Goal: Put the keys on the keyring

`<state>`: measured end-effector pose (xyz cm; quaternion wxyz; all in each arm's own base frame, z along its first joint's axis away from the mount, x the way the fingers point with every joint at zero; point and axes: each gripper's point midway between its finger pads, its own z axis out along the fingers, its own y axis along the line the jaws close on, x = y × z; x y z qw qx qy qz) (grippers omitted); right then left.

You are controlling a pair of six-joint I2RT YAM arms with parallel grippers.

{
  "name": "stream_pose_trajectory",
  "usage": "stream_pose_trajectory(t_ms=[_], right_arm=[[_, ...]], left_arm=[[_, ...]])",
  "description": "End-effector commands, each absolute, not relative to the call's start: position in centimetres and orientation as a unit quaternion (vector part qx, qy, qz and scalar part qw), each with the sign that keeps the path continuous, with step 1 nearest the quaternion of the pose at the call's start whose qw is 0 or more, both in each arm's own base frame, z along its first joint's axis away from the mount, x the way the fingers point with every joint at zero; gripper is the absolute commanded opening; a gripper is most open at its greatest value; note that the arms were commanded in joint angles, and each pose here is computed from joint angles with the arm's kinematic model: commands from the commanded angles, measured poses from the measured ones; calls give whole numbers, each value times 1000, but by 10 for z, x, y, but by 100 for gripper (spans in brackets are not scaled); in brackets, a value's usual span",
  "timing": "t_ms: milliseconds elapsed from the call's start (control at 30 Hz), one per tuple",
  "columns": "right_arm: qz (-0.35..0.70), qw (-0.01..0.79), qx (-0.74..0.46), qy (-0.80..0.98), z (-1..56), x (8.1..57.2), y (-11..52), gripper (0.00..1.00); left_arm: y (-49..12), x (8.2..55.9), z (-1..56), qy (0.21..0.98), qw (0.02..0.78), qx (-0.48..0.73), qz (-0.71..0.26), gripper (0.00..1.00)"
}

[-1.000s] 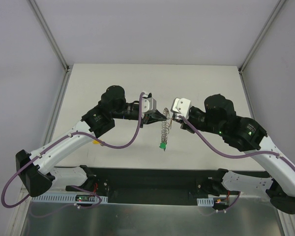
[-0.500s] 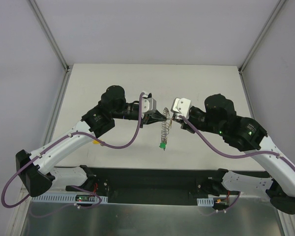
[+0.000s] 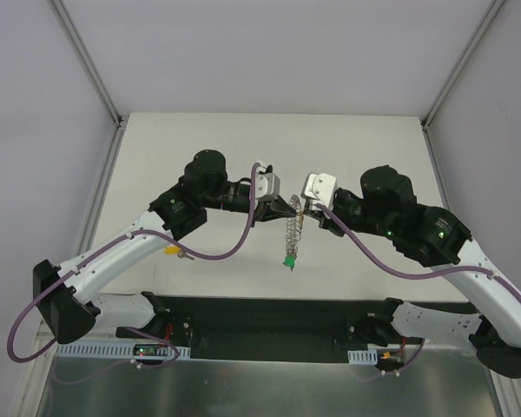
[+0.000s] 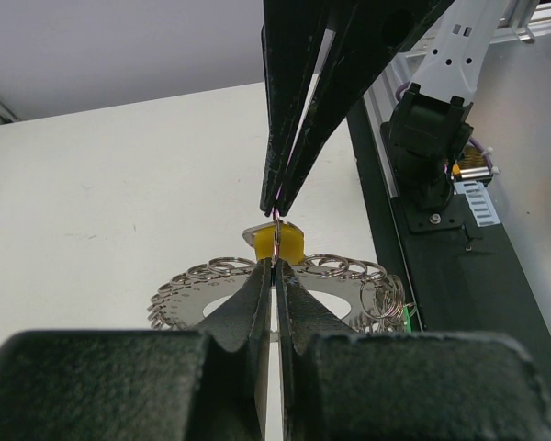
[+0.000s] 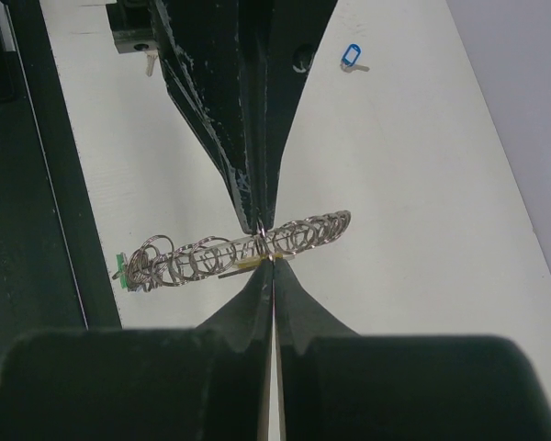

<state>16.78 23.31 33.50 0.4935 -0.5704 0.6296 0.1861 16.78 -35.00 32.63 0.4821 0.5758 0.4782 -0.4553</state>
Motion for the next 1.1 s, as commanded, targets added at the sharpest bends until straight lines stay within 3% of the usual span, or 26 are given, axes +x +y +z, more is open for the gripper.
stream_pose_trajectory(t_ms=[0, 333, 767, 1067], right_arm=[[211, 519, -561, 609, 358, 167, 245, 1], [213, 513, -563, 613, 354, 166, 245, 1], [190, 491, -594, 609, 340, 161, 234, 1], [177, 470, -606, 617, 323, 164, 234, 1]], left_arm=[[-356, 155, 369, 410, 512, 586, -475, 0], [-356, 160, 369, 420, 522, 578, -466, 0], [-353, 177, 370, 494, 524, 515, -464, 0], [-347, 173, 386, 493, 540, 486, -478, 0]])
